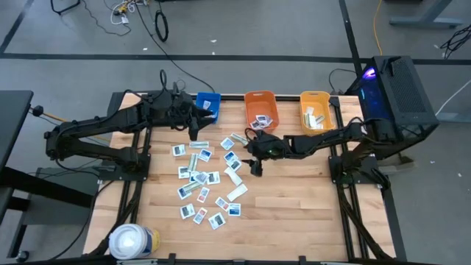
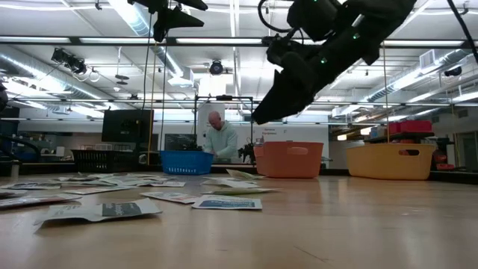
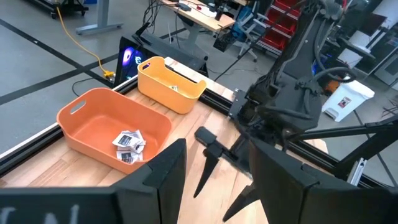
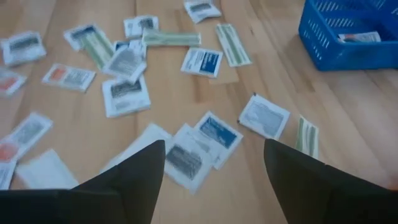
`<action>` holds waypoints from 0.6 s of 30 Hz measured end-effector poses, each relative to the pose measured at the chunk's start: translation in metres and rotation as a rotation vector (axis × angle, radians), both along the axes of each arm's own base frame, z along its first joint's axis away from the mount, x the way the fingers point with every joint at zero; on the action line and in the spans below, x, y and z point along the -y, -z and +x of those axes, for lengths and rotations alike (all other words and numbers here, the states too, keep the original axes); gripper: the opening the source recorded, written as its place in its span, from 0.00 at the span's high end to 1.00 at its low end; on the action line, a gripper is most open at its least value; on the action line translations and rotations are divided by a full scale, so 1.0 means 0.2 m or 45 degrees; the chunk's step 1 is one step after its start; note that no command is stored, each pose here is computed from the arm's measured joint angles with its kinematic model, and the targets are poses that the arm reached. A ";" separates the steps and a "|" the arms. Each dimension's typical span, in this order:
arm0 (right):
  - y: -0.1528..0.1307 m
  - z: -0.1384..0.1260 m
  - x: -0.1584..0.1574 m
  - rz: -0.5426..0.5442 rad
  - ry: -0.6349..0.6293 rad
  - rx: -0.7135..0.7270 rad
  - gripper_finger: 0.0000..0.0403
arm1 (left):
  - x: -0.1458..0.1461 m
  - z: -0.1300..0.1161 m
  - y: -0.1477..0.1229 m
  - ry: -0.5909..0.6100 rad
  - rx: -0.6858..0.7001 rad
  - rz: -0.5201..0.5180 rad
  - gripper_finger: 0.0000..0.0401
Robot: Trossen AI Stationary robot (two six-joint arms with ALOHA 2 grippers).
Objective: Pick & Place First Aid Supplies
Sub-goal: Put the bandage into the yellow bin
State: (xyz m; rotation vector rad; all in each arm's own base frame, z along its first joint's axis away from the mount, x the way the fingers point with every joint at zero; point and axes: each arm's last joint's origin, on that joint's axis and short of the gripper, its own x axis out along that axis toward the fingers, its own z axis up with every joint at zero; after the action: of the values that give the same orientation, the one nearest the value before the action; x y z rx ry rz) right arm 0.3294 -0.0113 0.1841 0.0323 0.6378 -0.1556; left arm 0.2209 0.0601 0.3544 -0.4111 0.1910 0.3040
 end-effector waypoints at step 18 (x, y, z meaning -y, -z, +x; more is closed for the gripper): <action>-0.18 0.14 0.00 -0.037 -0.145 0.162 0.42 | 0.01 0.00 0.00 0.016 0.007 -0.025 0.55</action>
State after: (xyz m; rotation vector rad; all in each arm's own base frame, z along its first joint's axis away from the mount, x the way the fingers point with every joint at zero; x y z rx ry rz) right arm 0.3567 -0.0113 0.2209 -0.0223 0.5089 -0.0519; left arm 0.2214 0.0586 0.3544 -0.4303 0.1912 0.2890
